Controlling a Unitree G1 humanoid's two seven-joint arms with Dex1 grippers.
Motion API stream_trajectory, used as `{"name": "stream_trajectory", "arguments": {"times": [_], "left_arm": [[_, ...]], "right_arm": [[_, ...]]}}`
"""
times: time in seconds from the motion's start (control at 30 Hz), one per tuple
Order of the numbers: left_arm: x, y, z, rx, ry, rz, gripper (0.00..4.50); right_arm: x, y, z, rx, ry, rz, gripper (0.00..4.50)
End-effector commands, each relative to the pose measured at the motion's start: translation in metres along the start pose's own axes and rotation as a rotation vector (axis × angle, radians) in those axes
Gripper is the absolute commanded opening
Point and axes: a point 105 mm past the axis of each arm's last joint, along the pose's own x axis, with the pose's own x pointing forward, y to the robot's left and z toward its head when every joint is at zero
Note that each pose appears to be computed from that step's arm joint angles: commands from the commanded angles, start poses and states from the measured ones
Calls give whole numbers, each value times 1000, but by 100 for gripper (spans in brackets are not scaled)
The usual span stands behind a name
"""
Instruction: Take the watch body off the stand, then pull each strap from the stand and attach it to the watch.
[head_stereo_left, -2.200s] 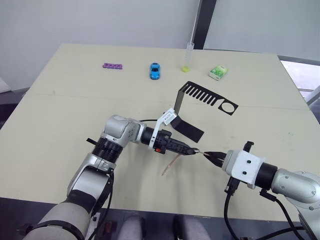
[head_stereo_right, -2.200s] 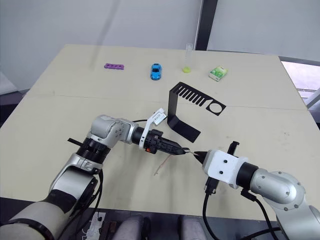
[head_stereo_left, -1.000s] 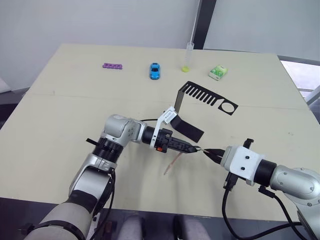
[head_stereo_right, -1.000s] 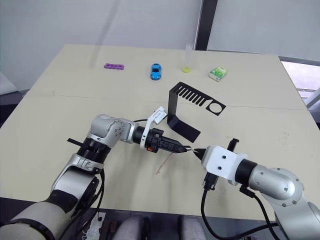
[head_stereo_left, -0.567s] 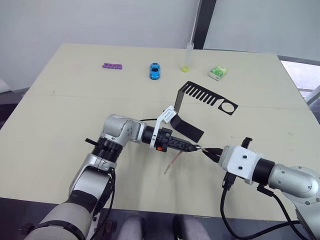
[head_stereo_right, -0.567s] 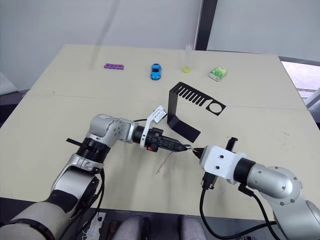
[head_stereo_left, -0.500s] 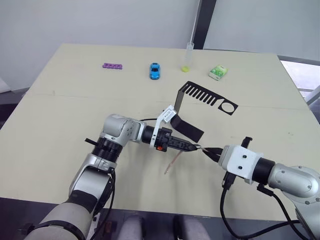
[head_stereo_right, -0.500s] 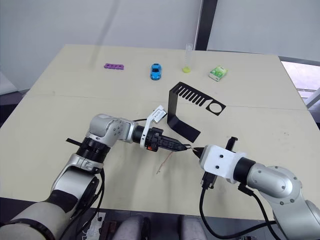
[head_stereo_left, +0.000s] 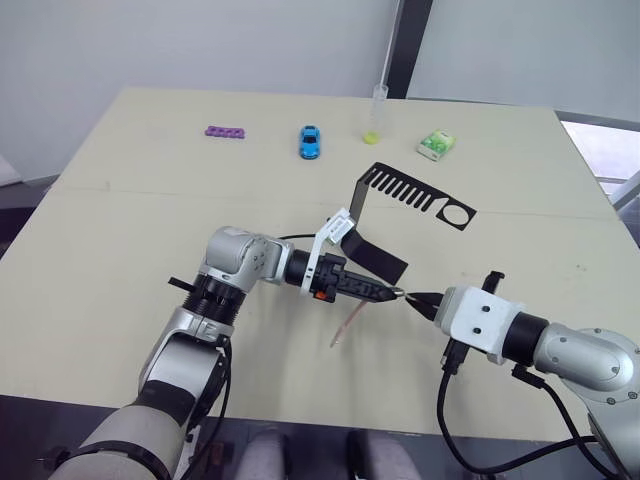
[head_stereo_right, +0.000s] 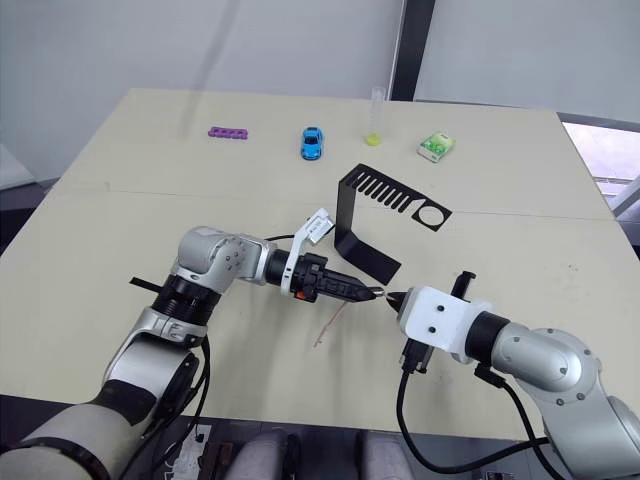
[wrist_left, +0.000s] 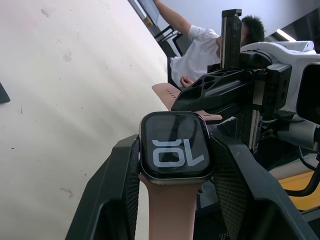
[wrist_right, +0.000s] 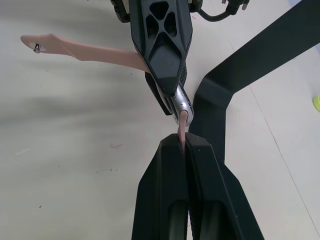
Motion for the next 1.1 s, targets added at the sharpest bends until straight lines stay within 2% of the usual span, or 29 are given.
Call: {"name": "stream_trajectory", "arguments": {"times": [0.03, 1.1], "left_arm": [[11, -19, 8, 53, 0, -87, 160], [13, -23, 10, 60, -5, -97, 160]], "right_arm": [[0, -2, 8, -30, -25, -20, 0], [3, -6, 4, -17, 2, -31, 0]]}}
